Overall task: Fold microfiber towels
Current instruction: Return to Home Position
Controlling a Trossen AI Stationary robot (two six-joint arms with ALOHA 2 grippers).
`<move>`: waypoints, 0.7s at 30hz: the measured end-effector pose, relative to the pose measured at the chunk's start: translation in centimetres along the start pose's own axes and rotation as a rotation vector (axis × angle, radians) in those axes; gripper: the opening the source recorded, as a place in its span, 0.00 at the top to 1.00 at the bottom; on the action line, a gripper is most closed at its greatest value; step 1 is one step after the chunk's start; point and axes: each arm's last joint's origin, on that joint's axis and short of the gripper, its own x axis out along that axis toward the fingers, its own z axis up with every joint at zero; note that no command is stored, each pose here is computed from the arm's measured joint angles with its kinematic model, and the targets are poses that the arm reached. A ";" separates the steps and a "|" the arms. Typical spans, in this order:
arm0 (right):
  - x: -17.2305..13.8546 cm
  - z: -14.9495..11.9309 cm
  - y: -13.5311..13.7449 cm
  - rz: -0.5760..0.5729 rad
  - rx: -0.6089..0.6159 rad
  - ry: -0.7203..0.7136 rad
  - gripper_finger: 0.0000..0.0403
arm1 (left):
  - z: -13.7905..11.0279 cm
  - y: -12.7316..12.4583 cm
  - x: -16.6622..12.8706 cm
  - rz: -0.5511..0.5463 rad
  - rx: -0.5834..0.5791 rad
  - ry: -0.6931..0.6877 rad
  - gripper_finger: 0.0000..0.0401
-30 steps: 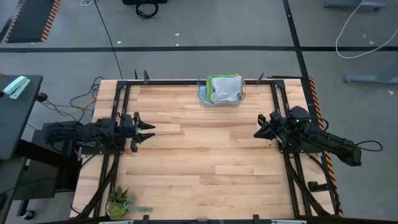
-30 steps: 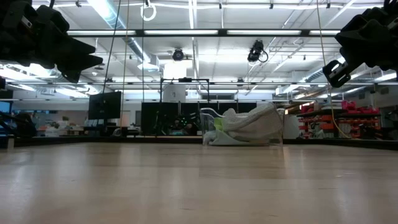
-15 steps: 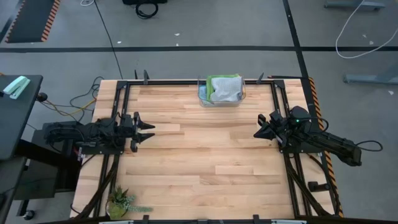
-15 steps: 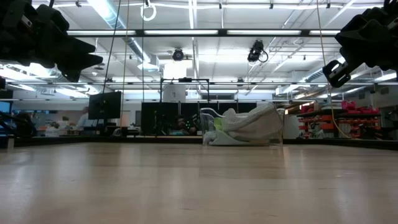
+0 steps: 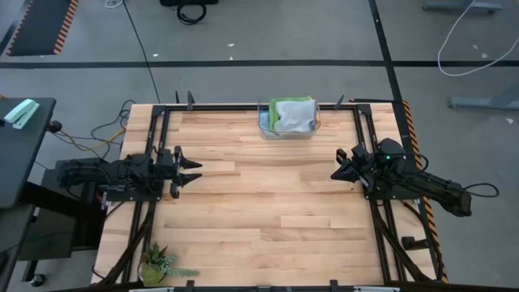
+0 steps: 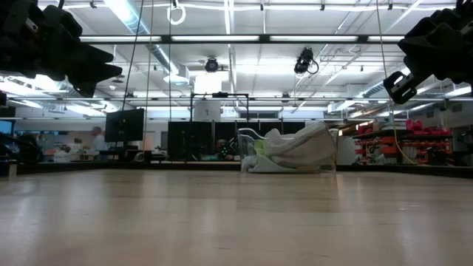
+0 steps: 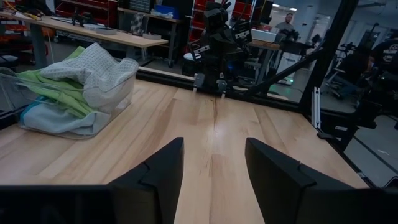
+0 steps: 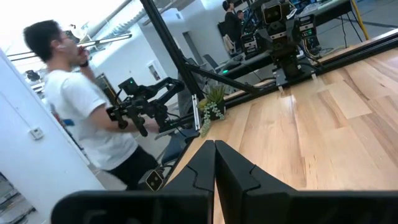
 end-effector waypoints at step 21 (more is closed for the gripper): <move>0.0 0.0 0.0 0.000 0.000 0.000 0.96 | 0.0 0.0 0.0 0.000 0.001 0.000 0.56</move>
